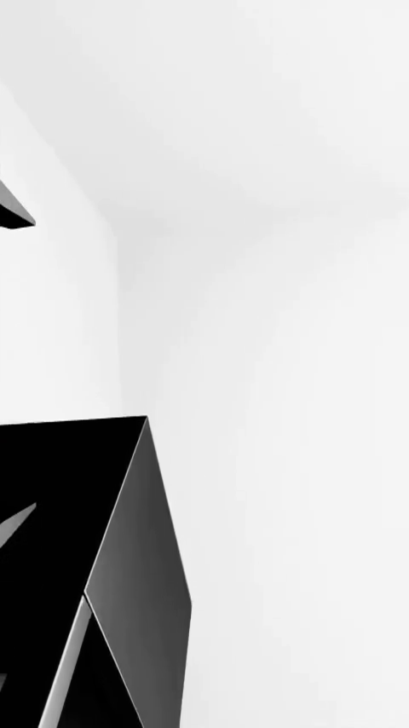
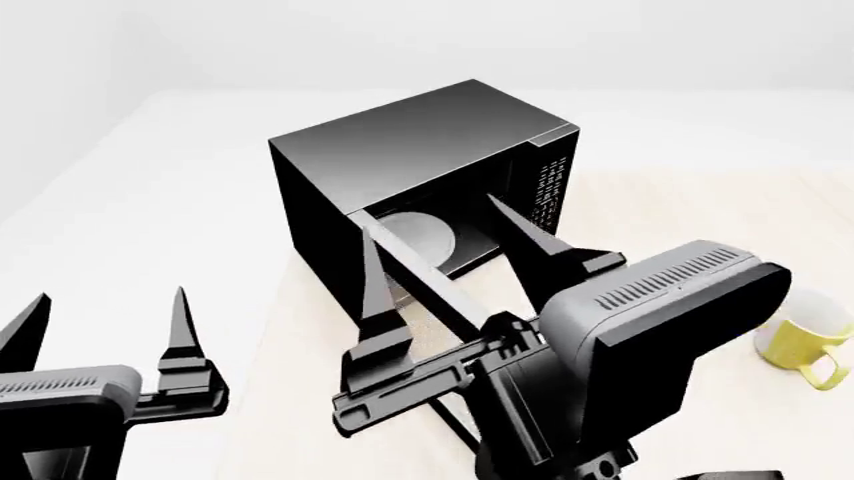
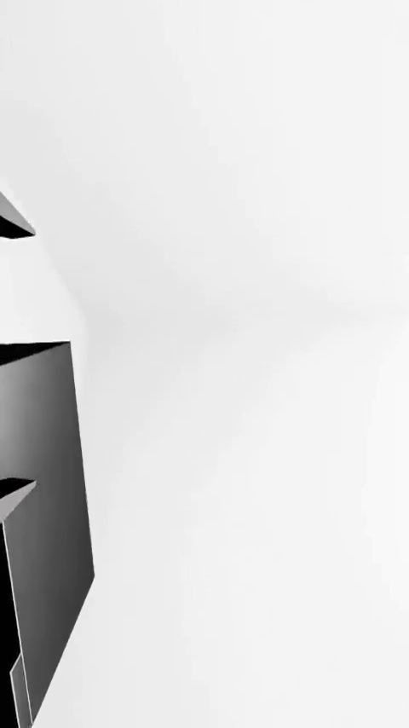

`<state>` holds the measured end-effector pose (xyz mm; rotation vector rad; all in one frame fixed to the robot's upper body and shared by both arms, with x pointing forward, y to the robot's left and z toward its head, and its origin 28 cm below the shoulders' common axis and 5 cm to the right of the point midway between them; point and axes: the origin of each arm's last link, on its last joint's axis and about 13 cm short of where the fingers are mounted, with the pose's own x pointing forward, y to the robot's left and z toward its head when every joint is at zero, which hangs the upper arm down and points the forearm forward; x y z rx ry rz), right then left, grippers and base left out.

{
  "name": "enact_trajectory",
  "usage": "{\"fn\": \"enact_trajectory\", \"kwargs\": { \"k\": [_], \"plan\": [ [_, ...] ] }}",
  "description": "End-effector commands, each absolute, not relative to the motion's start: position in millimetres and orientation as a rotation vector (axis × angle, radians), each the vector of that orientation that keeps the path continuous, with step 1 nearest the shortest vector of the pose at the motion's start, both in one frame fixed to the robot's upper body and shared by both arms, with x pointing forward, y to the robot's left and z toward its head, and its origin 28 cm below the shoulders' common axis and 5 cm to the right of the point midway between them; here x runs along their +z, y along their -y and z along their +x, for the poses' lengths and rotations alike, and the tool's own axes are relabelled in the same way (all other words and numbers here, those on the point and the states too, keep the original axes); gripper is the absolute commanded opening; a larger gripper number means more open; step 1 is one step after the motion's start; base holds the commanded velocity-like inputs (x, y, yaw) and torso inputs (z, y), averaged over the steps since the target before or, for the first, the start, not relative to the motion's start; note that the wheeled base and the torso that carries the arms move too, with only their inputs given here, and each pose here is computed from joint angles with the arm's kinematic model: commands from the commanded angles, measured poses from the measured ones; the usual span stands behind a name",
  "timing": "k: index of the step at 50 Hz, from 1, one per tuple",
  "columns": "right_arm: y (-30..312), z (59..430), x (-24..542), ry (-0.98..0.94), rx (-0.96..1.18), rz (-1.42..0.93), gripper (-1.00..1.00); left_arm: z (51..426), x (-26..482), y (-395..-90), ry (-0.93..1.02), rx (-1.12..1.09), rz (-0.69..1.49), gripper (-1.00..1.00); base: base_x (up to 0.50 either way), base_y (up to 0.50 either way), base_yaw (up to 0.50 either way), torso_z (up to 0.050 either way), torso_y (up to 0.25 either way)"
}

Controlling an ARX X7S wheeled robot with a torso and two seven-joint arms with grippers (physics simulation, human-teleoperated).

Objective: Close the microwave.

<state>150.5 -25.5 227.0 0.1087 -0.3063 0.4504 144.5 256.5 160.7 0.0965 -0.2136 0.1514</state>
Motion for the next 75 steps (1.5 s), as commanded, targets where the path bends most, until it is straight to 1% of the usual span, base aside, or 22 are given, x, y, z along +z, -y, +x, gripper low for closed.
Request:
{"fn": "enact_trajectory", "kwargs": {
  "k": [1,15,40,75],
  "plan": [
    [13.7,149.1,224.6,0.275,0.524,0.103,1.00,143.2,162.8,-260.0,0.214,0.172,0.093,1.00,0.00,0.00,0.00,0.000,0.000],
    [7.4,149.5,214.6,0.225,0.567,0.106,1.00,144.2,163.3,-264.1,0.214,0.192,0.087,1.00,0.00,0.00,0.00,0.000,0.000],
    [-1.8,147.0,202.9,0.191,0.601,0.090,1.00,140.7,167.8,-273.3,0.221,0.224,0.094,1.00,0.00,0.00,0.00,0.000,0.000],
    [-9.5,157.0,170.5,0.081,0.605,0.068,1.00,140.8,168.0,-273.3,0.222,0.223,0.094,1.00,0.00,0.00,0.00,0.000,0.000]
  ]
}}
